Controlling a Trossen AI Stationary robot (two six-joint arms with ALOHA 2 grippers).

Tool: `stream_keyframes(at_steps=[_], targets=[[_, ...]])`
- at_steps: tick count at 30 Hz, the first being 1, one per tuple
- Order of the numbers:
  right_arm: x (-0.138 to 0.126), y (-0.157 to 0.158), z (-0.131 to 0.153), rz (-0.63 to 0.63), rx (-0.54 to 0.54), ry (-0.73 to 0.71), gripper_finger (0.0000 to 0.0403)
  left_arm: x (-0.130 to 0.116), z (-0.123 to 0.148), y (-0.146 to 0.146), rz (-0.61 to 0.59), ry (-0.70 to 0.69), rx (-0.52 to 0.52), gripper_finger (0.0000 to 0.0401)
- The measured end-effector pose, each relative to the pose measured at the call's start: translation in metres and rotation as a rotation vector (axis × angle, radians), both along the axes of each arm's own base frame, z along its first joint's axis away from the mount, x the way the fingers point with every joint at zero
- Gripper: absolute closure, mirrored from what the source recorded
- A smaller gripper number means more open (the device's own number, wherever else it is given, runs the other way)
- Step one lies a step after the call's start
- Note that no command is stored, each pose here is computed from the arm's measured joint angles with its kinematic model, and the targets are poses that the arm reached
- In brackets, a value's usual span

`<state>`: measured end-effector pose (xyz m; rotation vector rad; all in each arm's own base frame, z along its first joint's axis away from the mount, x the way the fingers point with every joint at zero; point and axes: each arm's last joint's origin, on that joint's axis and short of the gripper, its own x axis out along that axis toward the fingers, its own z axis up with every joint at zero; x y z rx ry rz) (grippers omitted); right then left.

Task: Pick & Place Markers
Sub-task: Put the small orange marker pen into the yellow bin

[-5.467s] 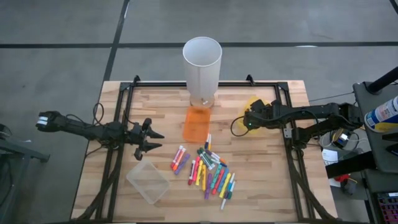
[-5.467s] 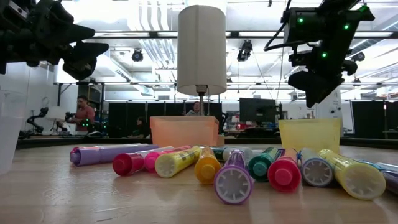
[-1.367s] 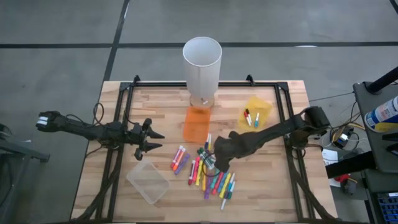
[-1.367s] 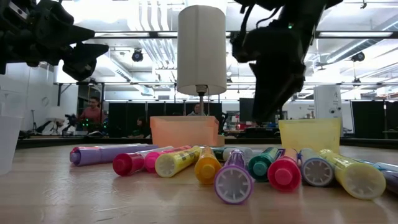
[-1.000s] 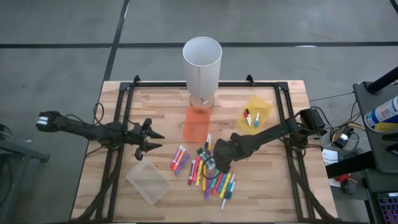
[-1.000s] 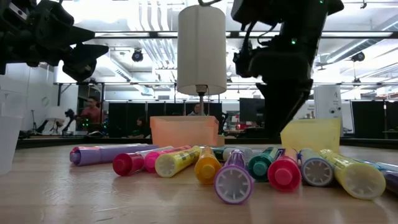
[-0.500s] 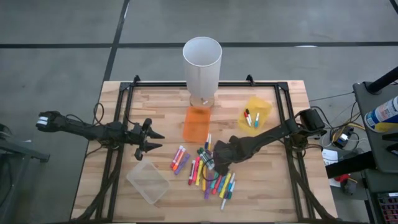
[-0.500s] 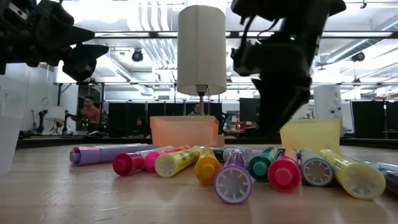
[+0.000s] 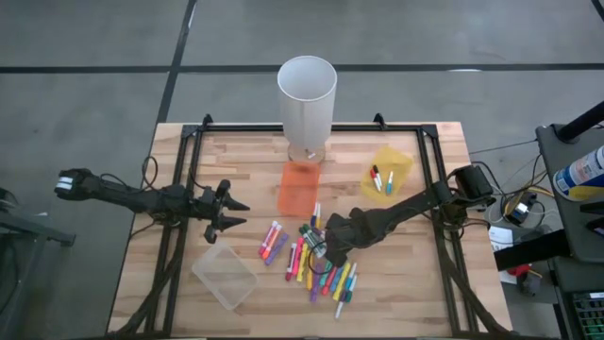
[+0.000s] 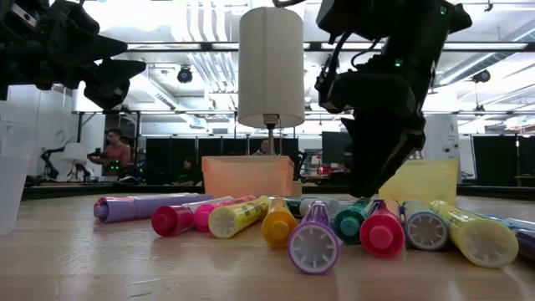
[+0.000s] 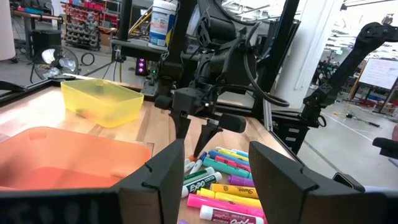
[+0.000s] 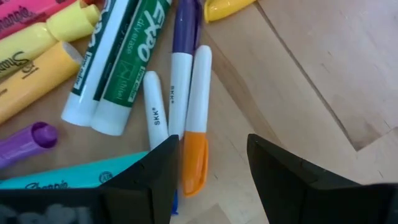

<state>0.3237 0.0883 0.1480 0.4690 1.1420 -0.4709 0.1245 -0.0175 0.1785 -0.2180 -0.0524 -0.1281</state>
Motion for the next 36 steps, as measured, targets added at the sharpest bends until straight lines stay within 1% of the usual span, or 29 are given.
stream_keyframes(at_steps=[6, 11, 18, 26, 30, 36], targets=[[-0.001, 0.000, -0.003, 0.001, 0.008, -0.002, 0.0220, 0.000, 0.000, 0.000, 0.000, 0.000, 0.000, 0.0227], [-0.003, -0.001, -0.006, -0.025, 0.018, 0.003, 0.0220, 0.000, 0.000, 0.000, 0.000, 0.000, 0.000, 0.0227], [-0.005, -0.001, -0.013, -0.028, 0.036, -0.034, 0.0220, 0.000, 0.000, 0.000, 0.000, 0.000, 0.000, 0.0227], [-0.007, -0.001, -0.016, -0.044, 0.049, -0.037, 0.0225, 0.000, 0.000, 0.000, 0.000, 0.000, 0.000, 0.0227], [-0.007, -0.002, -0.016, -0.044, 0.047, -0.033, 0.0251, 0.000, 0.000, 0.000, 0.000, 0.000, 0.000, 0.0227], [-0.009, -0.003, -0.017, -0.066, 0.047, -0.023, 0.0326, 0.000, 0.000, 0.000, 0.000, 0.000, 0.000, 0.0227]])
